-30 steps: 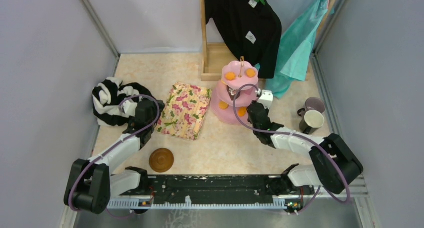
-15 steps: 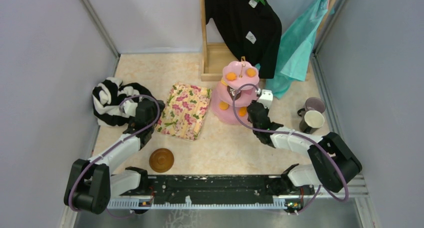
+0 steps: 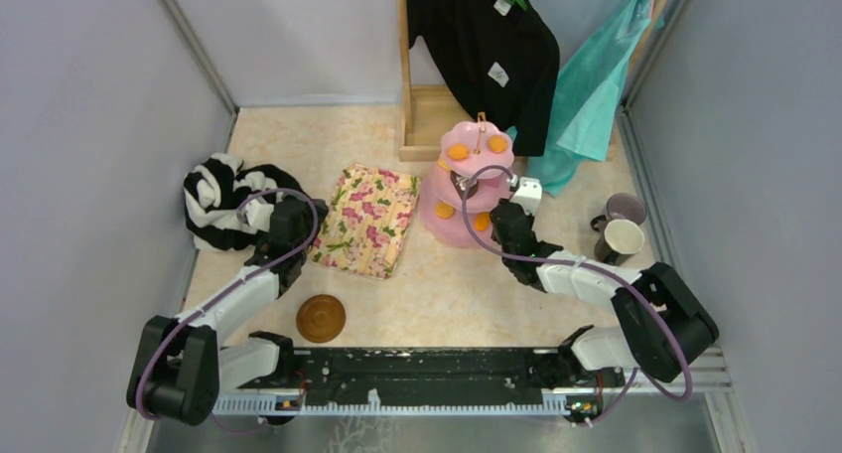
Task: Serve the afternoon tea
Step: Place the desert on the desert table, then place the clamp on the tray.
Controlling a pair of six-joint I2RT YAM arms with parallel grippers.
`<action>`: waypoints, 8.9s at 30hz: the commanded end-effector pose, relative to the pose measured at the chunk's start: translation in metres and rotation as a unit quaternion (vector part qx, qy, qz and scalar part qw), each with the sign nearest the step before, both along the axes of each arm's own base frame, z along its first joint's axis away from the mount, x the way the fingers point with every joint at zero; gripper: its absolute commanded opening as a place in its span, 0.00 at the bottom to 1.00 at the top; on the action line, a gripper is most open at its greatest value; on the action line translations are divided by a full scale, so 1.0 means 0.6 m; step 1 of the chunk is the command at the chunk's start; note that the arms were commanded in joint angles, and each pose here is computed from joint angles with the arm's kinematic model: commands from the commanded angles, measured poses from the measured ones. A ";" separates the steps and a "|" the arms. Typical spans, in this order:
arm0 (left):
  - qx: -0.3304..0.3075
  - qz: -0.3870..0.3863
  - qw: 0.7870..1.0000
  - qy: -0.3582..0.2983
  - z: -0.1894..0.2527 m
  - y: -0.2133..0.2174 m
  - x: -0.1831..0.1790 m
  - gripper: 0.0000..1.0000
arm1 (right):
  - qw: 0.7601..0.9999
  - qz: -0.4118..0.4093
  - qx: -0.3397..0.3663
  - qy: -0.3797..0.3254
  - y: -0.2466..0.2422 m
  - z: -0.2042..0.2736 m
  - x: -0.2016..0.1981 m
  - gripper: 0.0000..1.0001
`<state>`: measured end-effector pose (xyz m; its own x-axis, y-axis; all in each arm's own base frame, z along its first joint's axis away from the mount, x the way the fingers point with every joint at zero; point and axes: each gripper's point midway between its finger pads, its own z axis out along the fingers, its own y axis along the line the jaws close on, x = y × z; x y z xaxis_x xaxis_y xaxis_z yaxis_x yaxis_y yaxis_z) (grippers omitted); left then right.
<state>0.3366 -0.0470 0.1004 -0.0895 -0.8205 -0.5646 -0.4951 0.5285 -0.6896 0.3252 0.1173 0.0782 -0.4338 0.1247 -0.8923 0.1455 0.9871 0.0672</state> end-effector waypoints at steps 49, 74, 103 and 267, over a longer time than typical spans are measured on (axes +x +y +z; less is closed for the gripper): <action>0.011 -0.001 1.000 -0.007 0.019 -0.006 0.006 0.89 | 0.997 0.024 0.027 -0.066 0.003 0.097 -0.058 0.28; 0.009 -0.007 1.000 -0.006 0.022 -0.010 0.007 0.89 | 0.998 0.023 0.011 -0.056 -0.010 0.092 -0.071 0.00; 0.011 -0.007 1.000 -0.014 0.029 -0.008 0.005 0.89 | 0.994 0.046 0.001 -0.104 0.002 0.190 -0.127 0.00; 0.050 -0.042 0.997 -0.030 0.048 -0.010 0.003 0.98 | 0.986 0.139 0.040 0.086 0.428 -0.020 -0.043 0.36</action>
<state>0.3340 -0.0499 0.1186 -0.1333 -0.7475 -0.6508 -0.4383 0.6334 -0.6377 0.2848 0.3629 0.0510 -0.6167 -0.0221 -0.7869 -0.1402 0.9867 0.0822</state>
